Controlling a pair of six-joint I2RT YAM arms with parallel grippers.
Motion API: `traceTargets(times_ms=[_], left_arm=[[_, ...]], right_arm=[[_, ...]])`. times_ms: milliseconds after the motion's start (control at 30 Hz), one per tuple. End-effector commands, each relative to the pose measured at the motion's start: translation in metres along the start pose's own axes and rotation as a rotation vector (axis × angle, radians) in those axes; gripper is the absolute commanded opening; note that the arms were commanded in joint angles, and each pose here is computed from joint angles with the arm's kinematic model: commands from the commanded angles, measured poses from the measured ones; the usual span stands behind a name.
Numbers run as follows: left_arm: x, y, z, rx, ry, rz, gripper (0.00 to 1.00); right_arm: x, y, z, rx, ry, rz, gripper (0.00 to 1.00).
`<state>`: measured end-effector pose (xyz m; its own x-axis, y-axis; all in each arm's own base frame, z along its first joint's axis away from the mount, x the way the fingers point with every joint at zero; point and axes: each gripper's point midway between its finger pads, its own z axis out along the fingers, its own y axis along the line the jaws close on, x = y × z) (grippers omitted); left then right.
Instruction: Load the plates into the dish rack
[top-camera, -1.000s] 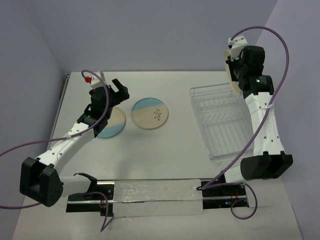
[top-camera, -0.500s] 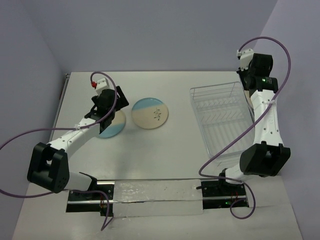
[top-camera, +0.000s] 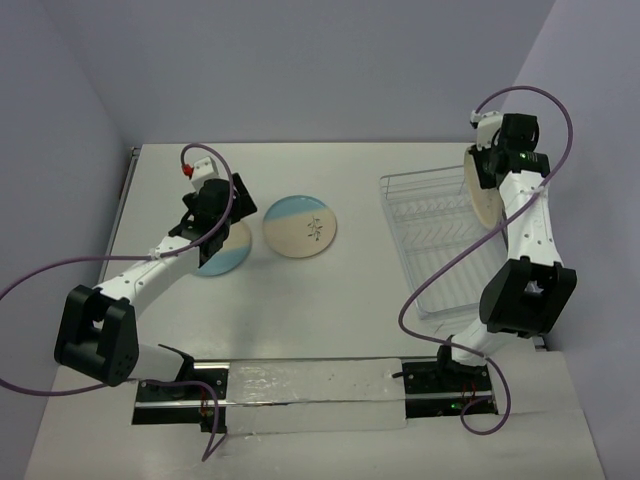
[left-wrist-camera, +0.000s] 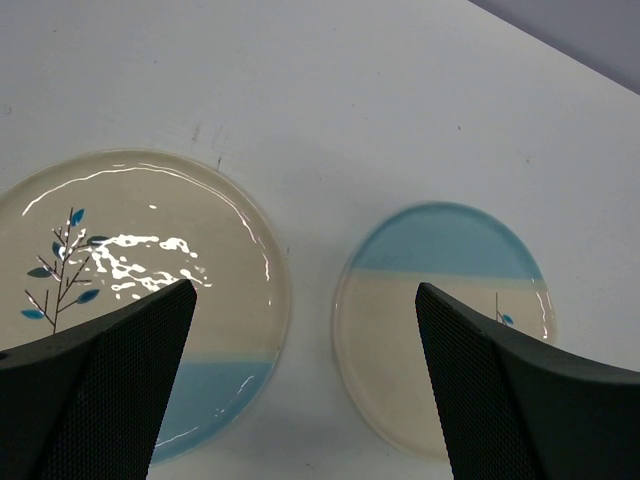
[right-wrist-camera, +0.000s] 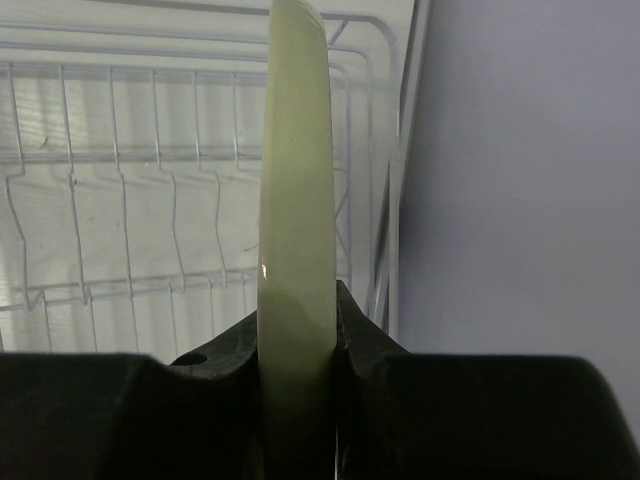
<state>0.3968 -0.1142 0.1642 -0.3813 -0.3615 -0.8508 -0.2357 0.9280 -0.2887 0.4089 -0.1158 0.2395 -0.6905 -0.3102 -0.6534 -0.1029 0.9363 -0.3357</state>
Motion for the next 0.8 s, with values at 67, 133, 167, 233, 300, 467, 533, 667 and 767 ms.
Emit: traceTargets(times_ms=[67,133,167,233,300,467,533,667,767], left_arm=[[-0.018,0.001,-0.006,-0.016,-0.04,-0.037,0.99],[-0.017,0.002,-0.006,-0.02,-0.037,-0.036,0.99],[-0.018,0.002,-0.006,-0.019,-0.038,-0.038,0.99],[-0.018,0.001,-0.005,-0.023,-0.038,-0.039,0.99],[-0.018,0.001,-0.004,-0.025,-0.032,-0.037,0.99],[-0.017,0.002,-0.005,-0.033,-0.026,-0.039,0.99],[-0.017,0.002,-0.005,-0.031,-0.027,-0.042,0.99],[-0.018,0.005,-0.007,-0.043,-0.029,-0.052,0.99],[-0.019,0.005,-0.008,-0.047,-0.032,-0.057,0.99]], right_arm=[[-0.035,-0.019,0.008,0.062,-0.111,0.034,0.0],[-0.031,-0.022,0.013,0.079,-0.09,0.055,0.0],[-0.032,-0.021,0.015,0.076,-0.088,0.063,0.0],[-0.035,-0.019,0.018,0.061,-0.096,0.084,0.0],[-0.033,-0.019,0.021,0.063,-0.088,0.099,0.0],[-0.028,-0.02,0.024,0.088,-0.06,0.152,0.0],[-0.024,-0.023,0.022,0.112,-0.044,0.18,0.0],[-0.014,-0.016,0.021,0.087,-0.011,0.187,0.0],[-0.014,0.0,0.022,-0.006,-0.007,0.157,0.0]])
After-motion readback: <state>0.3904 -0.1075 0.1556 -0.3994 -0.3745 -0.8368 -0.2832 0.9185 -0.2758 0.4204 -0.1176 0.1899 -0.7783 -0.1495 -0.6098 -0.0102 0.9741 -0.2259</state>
